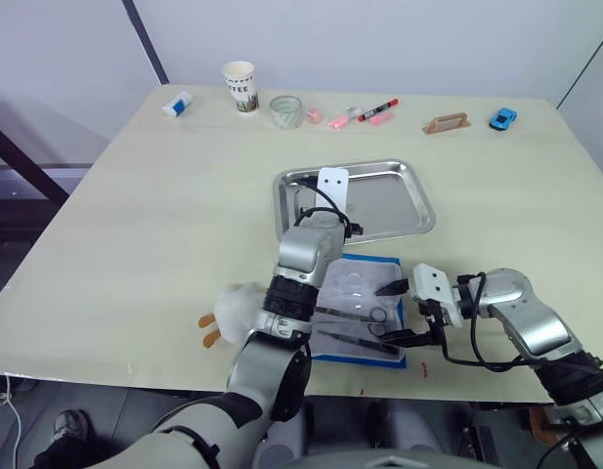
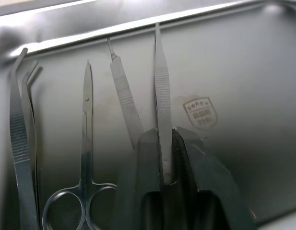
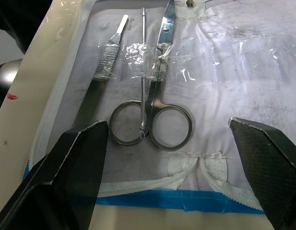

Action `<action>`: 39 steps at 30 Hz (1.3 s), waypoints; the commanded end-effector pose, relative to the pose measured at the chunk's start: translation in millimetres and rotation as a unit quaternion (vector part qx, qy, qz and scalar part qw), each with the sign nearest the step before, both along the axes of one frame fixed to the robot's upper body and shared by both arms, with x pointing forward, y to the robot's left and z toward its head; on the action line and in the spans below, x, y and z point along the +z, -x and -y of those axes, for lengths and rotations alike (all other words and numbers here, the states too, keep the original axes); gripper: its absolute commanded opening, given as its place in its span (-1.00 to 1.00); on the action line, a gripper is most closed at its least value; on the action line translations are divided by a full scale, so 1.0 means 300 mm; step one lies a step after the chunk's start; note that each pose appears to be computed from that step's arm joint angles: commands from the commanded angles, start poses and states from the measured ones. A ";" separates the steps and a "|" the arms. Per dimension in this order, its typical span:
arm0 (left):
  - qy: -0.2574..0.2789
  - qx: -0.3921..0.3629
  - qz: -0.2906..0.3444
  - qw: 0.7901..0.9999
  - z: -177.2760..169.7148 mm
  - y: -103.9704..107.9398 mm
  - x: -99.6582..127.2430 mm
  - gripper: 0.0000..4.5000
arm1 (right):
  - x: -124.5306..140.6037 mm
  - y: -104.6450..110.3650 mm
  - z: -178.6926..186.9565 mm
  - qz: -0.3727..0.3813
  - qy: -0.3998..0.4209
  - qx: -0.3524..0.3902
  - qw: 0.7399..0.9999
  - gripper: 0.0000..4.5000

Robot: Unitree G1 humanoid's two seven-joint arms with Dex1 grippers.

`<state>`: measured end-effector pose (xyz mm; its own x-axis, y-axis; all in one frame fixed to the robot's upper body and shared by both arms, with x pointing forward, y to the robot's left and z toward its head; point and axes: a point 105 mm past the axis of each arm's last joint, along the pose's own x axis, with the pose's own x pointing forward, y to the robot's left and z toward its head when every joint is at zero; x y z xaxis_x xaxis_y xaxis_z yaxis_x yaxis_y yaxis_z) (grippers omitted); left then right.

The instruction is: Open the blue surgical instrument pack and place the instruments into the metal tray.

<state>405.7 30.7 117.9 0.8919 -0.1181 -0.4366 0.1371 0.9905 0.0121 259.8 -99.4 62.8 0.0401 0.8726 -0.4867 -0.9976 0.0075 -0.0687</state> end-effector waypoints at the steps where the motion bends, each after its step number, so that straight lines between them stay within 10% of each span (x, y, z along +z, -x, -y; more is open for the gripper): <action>1: 0.032 -0.028 0.004 0.999 0.092 0.027 0.020 0.12 | -0.081 0.040 0.018 -0.054 0.029 -0.002 0.998 0.95; 12: 0.111 -0.146 0.112 0.977 0.127 0.061 0.189 0.12 | -0.073 0.030 0.015 -0.050 0.024 -0.002 0.998 0.95; 22: 0.207 -0.456 0.233 0.833 0.092 0.256 0.335 0.12 | -0.063 0.028 0.000 -0.043 0.004 -0.003 0.999 0.95; 29: 0.159 -0.566 0.198 0.784 -0.111 0.355 0.249 0.12 | -0.054 0.026 -0.002 -0.029 -0.011 -0.014 0.999 0.95; 35: 0.148 -0.601 0.143 0.772 -0.315 0.453 0.176 0.95 | -0.044 0.035 -0.005 -0.022 -0.029 -0.018 0.999 0.95; 39: 0.125 -0.591 0.124 0.787 -0.430 0.496 0.141 0.98 | -0.033 0.040 -0.002 -0.015 -0.044 -0.025 0.999 0.95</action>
<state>262.4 151.5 147.3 0.1568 -0.9811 -0.1132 0.9850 0.1638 -0.0548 255.5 -97.5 62.6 0.0898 0.9132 -0.3975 -0.9949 0.0641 -0.0775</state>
